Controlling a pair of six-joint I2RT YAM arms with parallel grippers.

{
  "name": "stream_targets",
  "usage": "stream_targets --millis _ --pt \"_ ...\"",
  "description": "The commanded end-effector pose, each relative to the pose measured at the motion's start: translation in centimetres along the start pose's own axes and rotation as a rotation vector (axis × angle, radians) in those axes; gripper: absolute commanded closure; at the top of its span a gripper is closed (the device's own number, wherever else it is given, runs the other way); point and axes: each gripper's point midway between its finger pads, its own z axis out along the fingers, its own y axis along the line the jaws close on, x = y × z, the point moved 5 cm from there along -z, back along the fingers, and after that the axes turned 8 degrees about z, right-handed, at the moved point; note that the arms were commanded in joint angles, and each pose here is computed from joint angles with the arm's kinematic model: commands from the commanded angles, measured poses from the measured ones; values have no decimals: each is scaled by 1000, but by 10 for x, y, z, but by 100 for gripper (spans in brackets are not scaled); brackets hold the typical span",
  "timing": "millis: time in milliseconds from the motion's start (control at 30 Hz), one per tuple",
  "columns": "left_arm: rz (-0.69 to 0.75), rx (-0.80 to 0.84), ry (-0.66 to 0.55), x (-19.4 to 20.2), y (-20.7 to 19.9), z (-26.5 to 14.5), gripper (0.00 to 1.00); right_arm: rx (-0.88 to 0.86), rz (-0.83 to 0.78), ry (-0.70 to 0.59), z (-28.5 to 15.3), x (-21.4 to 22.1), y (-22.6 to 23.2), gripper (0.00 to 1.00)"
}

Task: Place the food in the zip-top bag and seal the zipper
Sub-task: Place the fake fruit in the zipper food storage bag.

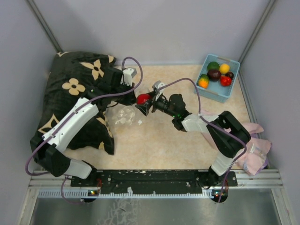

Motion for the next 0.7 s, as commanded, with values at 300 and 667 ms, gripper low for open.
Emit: stream_targets --millis 300,667 --pt "13 199 -56 -6 -26 -6 100 -79 -12 -13 9 -6 7 46" --pt "-28 279 -10 0 -34 12 100 -116 -57 -36 -4 -14 18 41"
